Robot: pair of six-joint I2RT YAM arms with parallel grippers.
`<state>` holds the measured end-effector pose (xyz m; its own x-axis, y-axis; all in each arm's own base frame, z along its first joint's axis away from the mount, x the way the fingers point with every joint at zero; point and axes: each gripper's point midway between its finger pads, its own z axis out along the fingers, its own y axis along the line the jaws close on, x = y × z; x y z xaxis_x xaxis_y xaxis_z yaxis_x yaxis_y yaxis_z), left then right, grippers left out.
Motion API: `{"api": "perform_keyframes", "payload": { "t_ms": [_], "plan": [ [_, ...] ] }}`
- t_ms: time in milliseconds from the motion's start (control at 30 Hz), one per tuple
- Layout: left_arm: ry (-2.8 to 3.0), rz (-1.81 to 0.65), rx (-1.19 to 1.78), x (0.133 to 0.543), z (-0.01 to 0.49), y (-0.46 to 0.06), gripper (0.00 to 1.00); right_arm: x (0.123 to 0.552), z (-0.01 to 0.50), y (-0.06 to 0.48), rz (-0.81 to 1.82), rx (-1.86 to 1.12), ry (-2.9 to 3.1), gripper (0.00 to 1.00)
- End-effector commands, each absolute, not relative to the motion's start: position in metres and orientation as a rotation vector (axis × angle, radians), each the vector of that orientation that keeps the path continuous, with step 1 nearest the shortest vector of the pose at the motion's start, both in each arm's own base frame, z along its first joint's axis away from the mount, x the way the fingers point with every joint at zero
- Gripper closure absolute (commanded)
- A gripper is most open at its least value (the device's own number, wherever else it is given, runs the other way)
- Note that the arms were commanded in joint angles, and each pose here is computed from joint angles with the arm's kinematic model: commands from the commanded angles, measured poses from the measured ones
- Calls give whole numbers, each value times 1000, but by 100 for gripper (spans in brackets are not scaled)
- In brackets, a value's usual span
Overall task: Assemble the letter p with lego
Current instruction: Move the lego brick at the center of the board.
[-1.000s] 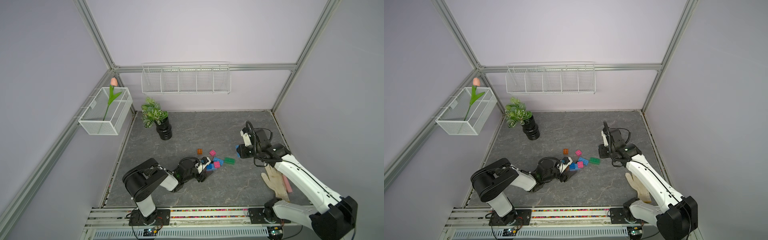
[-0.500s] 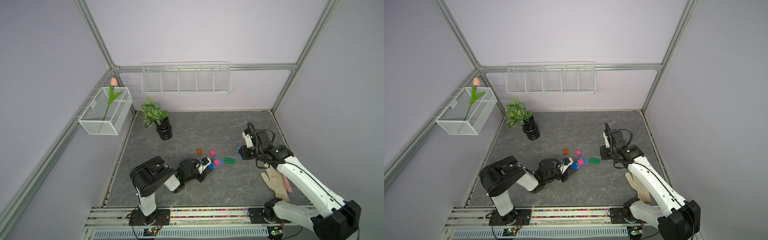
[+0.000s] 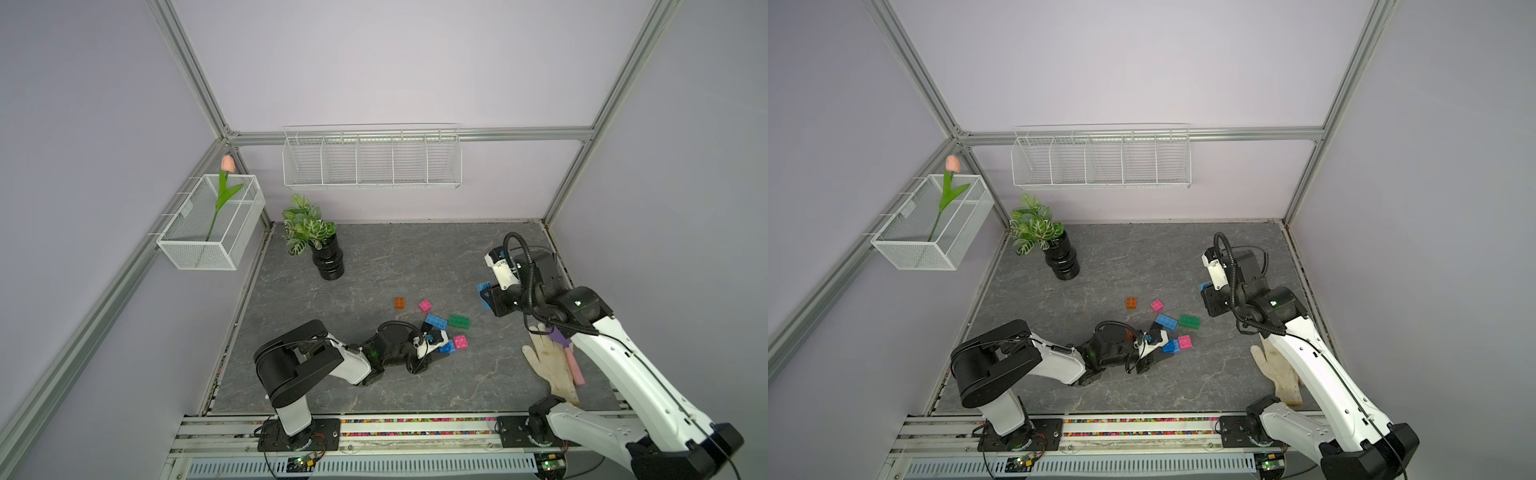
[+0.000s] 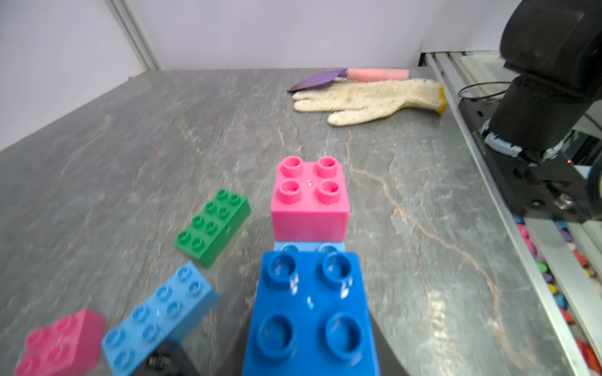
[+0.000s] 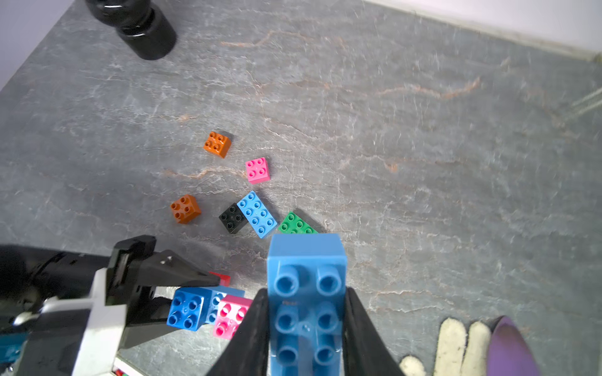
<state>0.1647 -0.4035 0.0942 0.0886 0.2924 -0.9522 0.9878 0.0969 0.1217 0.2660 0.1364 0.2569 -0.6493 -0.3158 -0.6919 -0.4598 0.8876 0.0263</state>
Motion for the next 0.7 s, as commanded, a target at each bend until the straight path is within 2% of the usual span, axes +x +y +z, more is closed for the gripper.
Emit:
{"api": "perform_keyframes", "payload": {
  "t_ms": [0,100,267,500,667],
  "plan": [
    [1296,-959,1474,152,86,-415,100,261,268,135,182,-767,2265,76],
    [1153,-1004,1555,136,70,-420,100,262,265,132,91,-926,2231,75],
    [1031,-1049,1520,130,47,-423,100,256,245,129,13,-1170,2232,77],
    [1193,-1029,1594,137,10,-421,100,227,213,129,31,-1486,2206,77],
    [1333,-1057,1624,145,5,-414,100,210,192,134,25,-1646,2185,77]
  ]
}}
